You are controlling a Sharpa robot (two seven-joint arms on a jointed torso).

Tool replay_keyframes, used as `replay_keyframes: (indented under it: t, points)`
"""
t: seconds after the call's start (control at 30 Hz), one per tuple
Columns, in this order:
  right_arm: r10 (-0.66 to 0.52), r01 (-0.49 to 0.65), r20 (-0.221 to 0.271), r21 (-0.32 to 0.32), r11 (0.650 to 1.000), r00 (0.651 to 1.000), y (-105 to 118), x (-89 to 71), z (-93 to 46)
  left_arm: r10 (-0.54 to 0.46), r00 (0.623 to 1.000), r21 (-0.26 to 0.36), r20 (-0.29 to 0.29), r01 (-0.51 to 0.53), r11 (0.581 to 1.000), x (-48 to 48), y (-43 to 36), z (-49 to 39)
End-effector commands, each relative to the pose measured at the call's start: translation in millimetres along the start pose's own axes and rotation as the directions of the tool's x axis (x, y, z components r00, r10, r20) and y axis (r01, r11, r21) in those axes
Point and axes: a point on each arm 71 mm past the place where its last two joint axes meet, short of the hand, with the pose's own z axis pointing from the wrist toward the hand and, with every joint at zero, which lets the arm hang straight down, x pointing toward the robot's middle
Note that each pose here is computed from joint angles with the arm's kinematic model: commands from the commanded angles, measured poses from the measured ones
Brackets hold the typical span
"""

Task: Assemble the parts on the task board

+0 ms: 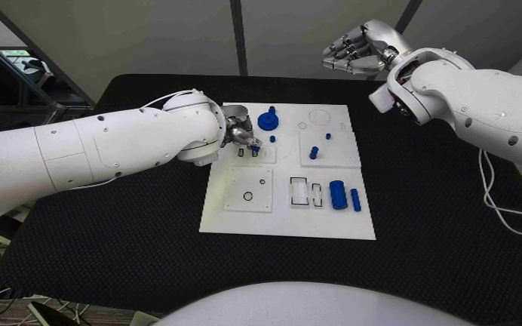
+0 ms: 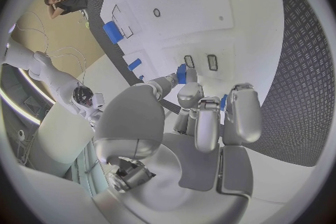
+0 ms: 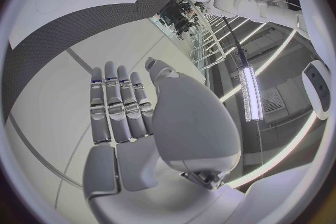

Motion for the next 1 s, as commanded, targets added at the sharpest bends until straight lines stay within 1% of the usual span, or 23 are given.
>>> replay_keyframes:
  t: [0.03,0.5,1.0]
  points:
    - [0.0,0.0,-0.005,-0.007,1.0,1.0,1.8,-0.2,0.9,0.061,0.998,-0.007,-0.012,-0.061,0.998,1.6,0.1,0.1]
    - [0.001,-0.001,-0.011,-0.009,1.0,1.0,2.1,0.4,0.9,0.103,0.994,-0.012,-0.03,-0.104,0.995,3.5,1.2,0.8]
    - [0.002,-0.002,-0.016,-0.01,1.0,1.0,2.5,1.1,0.9,0.123,0.99,-0.009,-0.061,-0.124,0.992,6.3,-0.5,1.4]
